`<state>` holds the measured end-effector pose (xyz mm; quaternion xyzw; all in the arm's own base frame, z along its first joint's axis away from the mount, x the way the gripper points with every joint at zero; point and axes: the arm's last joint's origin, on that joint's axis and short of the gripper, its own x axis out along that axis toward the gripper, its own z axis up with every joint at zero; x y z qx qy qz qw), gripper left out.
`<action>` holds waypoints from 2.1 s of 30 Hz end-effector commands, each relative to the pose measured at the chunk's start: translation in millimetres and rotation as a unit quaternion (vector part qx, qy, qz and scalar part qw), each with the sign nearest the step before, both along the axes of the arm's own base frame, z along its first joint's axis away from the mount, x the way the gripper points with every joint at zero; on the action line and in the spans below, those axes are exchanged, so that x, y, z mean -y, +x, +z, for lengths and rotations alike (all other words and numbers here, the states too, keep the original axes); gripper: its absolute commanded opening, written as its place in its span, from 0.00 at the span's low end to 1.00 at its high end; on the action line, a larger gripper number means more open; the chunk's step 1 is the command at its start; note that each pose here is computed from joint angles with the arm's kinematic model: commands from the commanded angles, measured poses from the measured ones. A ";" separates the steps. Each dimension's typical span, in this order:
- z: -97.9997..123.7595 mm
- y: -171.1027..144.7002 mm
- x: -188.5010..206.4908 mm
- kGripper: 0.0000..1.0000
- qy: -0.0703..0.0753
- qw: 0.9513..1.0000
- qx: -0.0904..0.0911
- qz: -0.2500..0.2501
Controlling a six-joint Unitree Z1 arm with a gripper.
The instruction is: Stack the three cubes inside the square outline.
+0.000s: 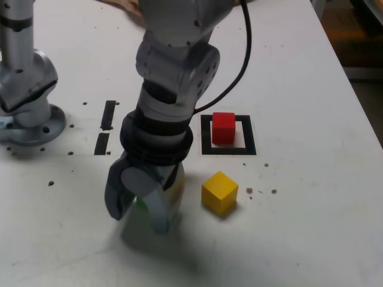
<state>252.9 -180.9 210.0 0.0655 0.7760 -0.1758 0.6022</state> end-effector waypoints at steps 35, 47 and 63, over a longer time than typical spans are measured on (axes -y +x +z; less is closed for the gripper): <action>41.2 -14.4 -13.7 0.97 0.066 0.997 0.019 0.025; 95.0 11.2 3.4 0.99 0.089 0.987 0.134 -0.025; 48.4 21.3 6.9 0.95 0.109 0.965 0.103 -0.216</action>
